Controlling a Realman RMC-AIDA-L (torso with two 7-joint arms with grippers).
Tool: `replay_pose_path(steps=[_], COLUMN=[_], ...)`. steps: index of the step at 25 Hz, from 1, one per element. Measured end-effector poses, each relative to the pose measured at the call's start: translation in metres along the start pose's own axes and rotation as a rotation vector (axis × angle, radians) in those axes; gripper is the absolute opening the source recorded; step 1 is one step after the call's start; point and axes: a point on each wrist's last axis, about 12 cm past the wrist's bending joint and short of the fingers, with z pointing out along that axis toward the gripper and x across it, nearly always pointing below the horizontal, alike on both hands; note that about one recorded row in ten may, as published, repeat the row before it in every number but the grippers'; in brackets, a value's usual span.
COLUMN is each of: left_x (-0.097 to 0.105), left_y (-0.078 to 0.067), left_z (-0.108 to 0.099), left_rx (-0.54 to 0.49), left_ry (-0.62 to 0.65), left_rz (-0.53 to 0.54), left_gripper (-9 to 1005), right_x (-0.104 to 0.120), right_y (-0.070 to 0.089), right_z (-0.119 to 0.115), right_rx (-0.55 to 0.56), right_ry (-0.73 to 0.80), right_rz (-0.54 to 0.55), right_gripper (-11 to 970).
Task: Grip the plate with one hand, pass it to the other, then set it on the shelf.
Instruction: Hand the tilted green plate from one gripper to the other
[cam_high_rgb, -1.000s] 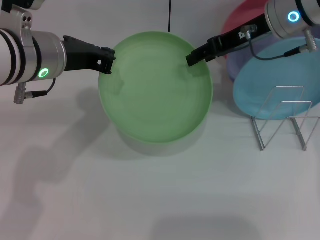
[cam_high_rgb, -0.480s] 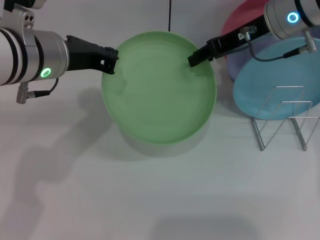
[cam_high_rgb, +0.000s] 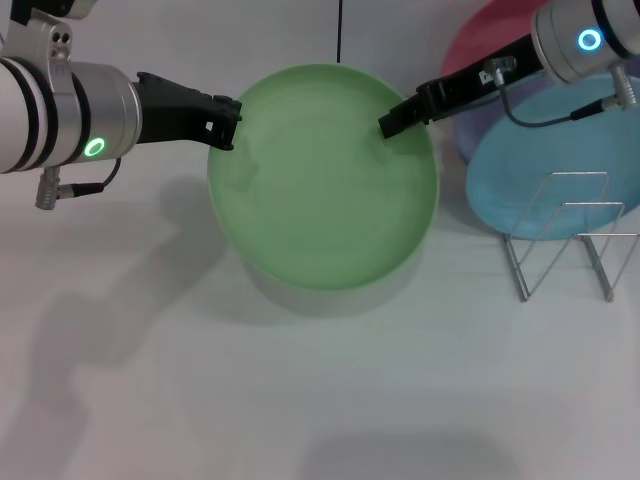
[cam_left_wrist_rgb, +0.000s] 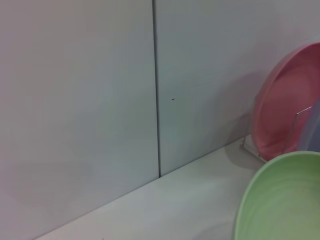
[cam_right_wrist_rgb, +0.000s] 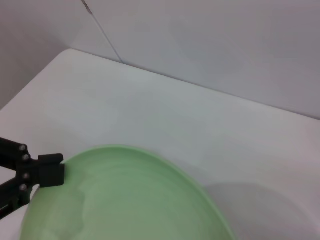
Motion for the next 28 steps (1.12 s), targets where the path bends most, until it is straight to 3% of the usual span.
replay_pose_path(steps=[11, 16, 26, 28], left_x=[0.000, -0.002, -0.014, -0.016], left_y=[0.001, -0.003, -0.003, -0.004], left_z=[-0.001, -0.001, -0.009, -0.011], left_rx=[0.020, 0.037, 0.021, 0.019], left_ry=[-0.031, -0.084, -0.164, -0.172], left_rz=[-0.018, -0.021, -0.009, -0.006], left_gripper=[35, 38, 229, 344], right_x=[0.010, 0.017, 0.027, 0.028], right_y=[0.008, 0.011, 0.004, 0.004], right_z=[0.010, 0.003, -0.008, -0.010], right_rx=[0.020, 0.029, 0.054, 0.061], right_ry=[-0.059, -0.072, -0.089, -0.093], right_rz=[-0.146, -0.180, -0.176, -0.180], right_gripper=[314, 145, 66, 66])
